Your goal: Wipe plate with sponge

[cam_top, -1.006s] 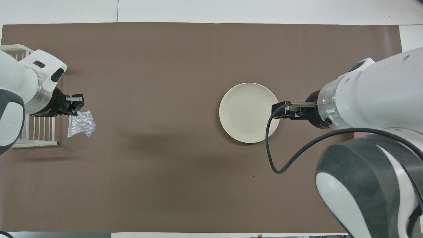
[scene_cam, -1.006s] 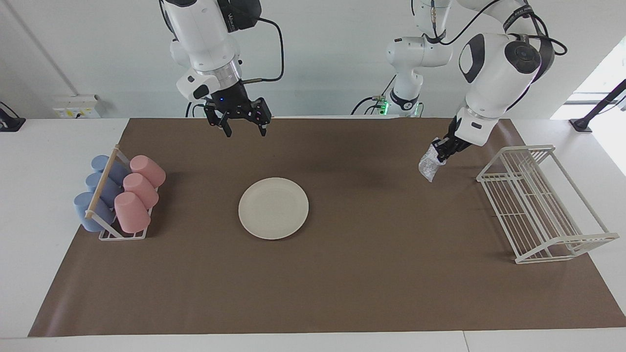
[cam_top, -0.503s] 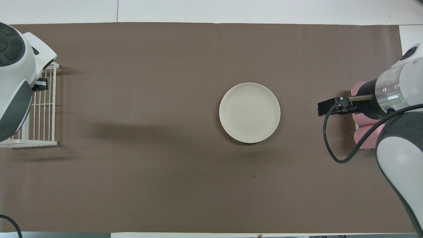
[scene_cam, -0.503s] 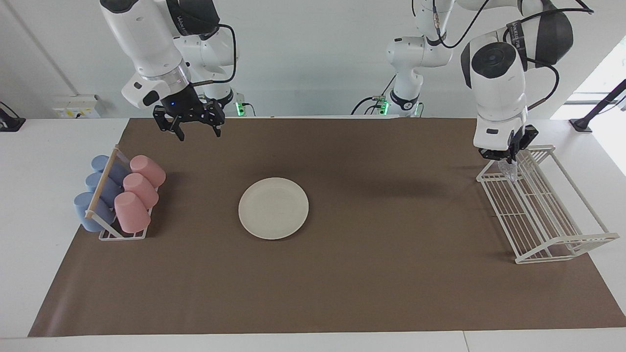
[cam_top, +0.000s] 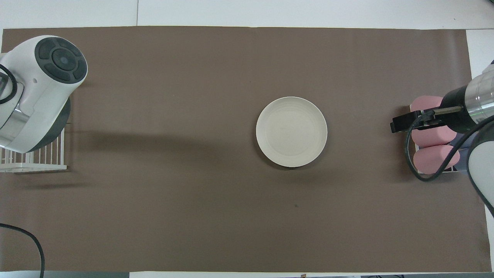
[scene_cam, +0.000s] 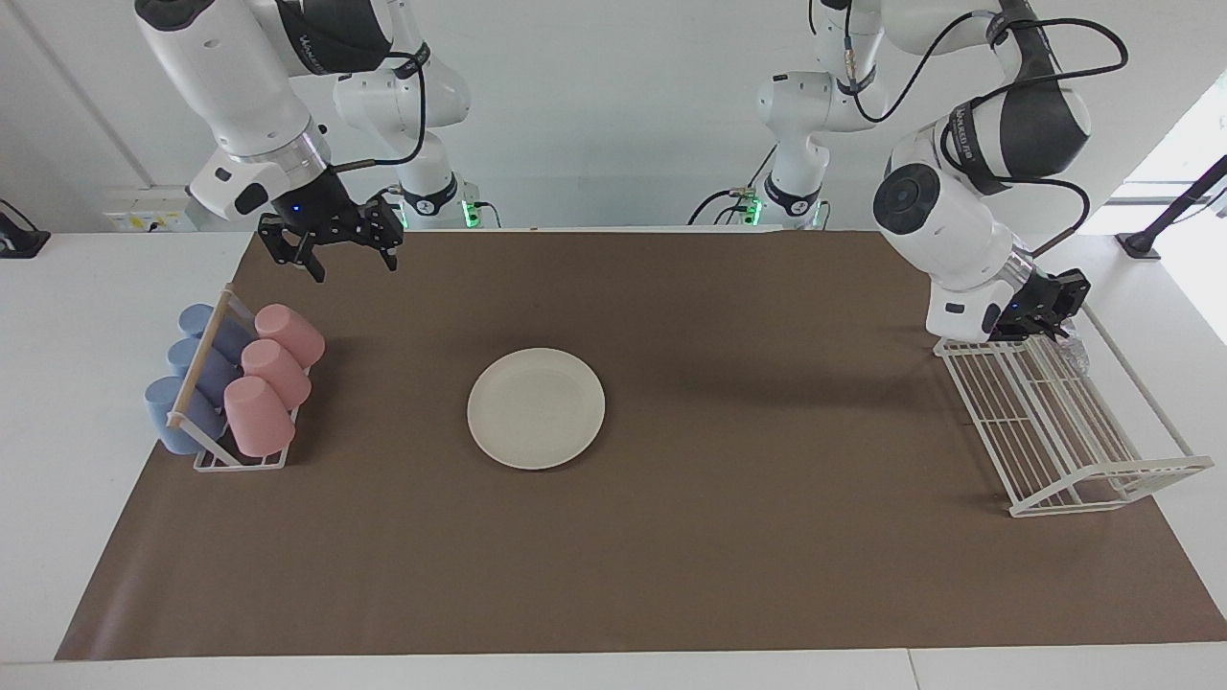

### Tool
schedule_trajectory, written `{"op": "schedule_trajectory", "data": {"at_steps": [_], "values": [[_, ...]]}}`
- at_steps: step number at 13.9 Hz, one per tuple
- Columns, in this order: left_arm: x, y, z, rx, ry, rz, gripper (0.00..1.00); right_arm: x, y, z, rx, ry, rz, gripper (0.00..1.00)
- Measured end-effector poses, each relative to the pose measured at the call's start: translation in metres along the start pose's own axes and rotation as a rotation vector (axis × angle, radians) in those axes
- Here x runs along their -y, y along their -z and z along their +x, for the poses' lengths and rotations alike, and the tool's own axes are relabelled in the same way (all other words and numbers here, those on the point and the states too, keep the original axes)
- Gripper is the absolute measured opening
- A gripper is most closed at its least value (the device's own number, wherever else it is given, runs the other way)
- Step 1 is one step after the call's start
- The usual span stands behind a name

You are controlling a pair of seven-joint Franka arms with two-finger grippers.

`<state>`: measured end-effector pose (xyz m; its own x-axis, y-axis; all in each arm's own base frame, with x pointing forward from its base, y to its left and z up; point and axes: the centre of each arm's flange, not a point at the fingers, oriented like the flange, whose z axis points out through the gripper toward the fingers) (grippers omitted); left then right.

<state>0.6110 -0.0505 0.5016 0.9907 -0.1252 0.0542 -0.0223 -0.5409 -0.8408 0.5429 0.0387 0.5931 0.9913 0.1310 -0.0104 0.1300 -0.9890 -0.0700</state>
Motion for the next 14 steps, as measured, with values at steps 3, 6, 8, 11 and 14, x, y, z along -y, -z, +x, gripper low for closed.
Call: {"op": "schedule_trajectory", "data": {"at_steps": [3, 6, 8, 11, 14], "values": [[-0.035, -0.027, -0.001, 0.010, 0.045, 0.082, 0.05, -0.026, -0.006, 0.003, 0.014, 0.019, -0.028, 1.00], [-0.058, -0.042, -0.002, 0.021, 0.073, 0.102, 0.05, -0.054, -0.008, -0.001, 0.019, -0.026, -0.025, 1.00], [-0.069, -0.048, -0.007, 0.023, 0.121, 0.111, 0.05, -0.054, -0.008, -0.001, 0.019, -0.069, -0.026, 1.00], [-0.083, -0.053, -0.012, 0.021, 0.146, 0.120, 0.05, -0.055, -0.008, -0.001, 0.018, -0.122, -0.026, 1.00], [-0.084, -0.052, -0.011, 0.010, 0.150, 0.114, 0.05, -0.056, -0.008, -0.002, 0.017, -0.150, -0.026, 1.00]]}}
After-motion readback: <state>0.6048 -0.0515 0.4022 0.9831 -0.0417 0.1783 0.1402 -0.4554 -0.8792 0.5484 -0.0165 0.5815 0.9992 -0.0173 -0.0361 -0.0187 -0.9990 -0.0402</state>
